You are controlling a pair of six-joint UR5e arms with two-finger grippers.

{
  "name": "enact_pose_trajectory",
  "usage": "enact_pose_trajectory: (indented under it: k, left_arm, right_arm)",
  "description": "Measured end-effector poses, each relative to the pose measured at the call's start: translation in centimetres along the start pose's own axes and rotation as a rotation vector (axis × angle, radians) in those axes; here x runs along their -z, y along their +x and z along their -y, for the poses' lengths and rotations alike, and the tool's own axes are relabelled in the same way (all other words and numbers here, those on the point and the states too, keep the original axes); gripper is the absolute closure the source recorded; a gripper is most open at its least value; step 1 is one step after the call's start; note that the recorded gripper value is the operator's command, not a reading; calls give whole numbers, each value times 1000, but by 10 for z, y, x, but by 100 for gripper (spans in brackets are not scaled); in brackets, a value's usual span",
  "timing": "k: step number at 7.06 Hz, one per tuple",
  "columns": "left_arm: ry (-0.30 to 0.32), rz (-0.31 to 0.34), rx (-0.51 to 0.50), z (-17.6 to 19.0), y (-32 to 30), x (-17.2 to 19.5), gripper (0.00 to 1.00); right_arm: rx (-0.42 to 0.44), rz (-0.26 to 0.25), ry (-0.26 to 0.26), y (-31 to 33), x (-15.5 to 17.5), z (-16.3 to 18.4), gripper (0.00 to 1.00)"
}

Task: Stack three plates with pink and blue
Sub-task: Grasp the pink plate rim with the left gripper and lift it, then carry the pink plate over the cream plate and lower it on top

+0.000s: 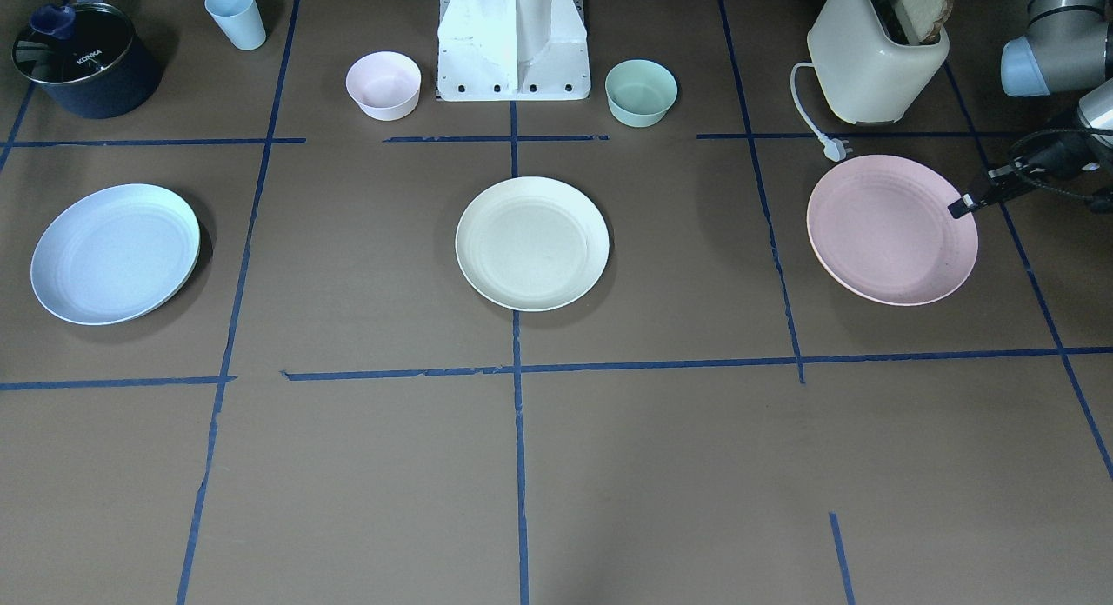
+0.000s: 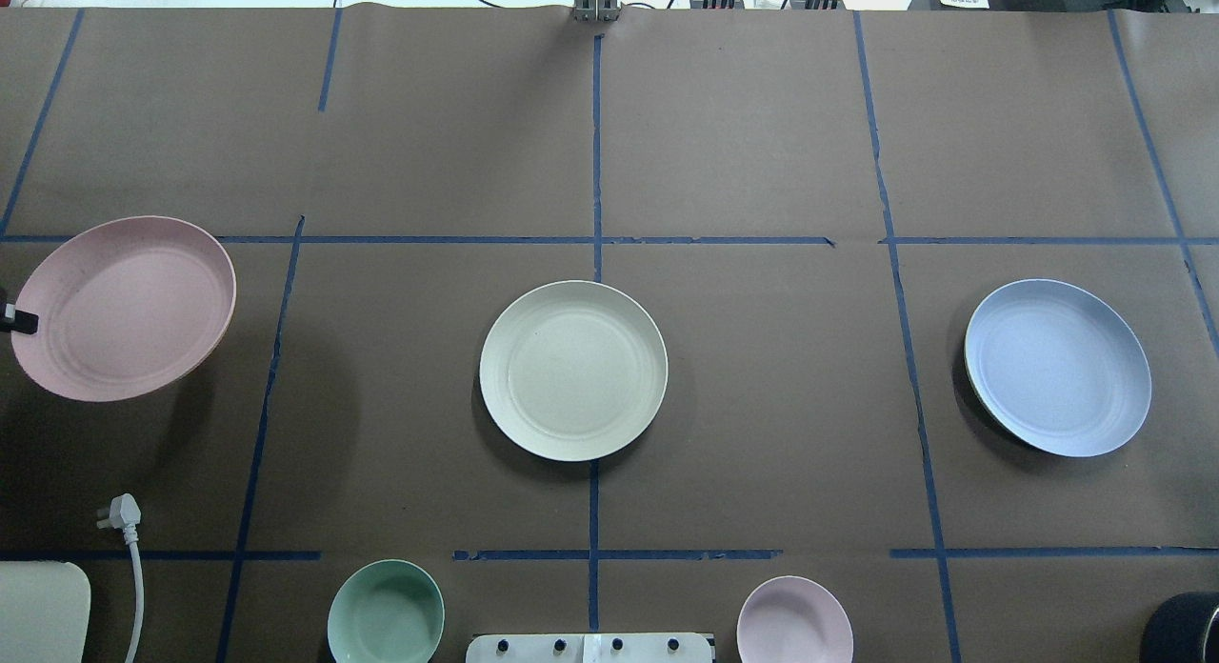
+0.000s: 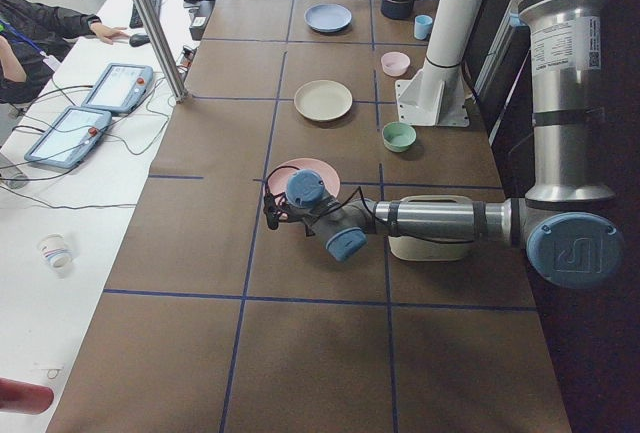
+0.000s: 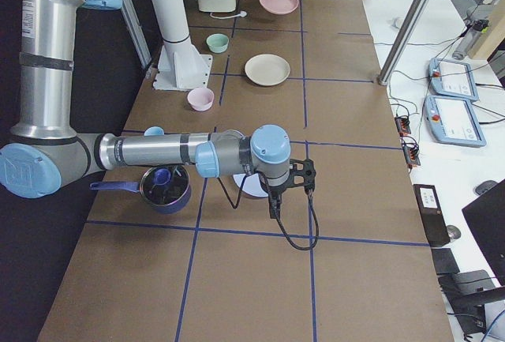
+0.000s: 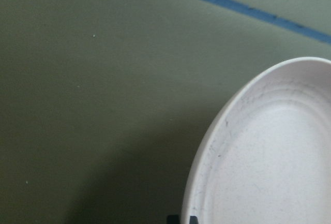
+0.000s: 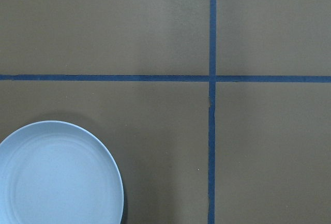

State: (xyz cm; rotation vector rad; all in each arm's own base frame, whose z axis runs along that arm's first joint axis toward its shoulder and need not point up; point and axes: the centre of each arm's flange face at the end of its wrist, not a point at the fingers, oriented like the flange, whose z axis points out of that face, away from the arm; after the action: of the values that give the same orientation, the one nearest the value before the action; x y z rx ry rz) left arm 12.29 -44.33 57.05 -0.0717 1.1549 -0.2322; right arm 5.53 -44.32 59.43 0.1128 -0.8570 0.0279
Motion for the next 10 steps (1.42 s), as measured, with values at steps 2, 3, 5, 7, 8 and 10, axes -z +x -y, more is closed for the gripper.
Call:
enact_pose_trajectory:
  k: [2, 3, 5, 7, 8, 10]
  left_arm:
    - [21, 1, 21, 10, 81, 20, 100]
    - [35, -7, 43, 0, 118, 23, 100]
    - [48, -19, 83, -37, 191, -3, 100]
    - [53, -31, 133, -68, 255, -41, 100]
    - [58, -35, 146, -86, 281, -64, 100]
    - [64, -35, 160, -119, 336, -97, 100]
  right_arm:
    - [-36, 23, -18, -29, -20, 0, 0]
    - [-54, 33, -12, -52, -44, -4, 0]
    - [-91, 70, 16, -67, -91, -23, 0]
    - [-104, 71, 33, -63, -138, -42, 0]
    - [-109, 62, 26, -70, -156, -47, 0]
    - [-106, 38, -1, -76, -182, -56, 1]
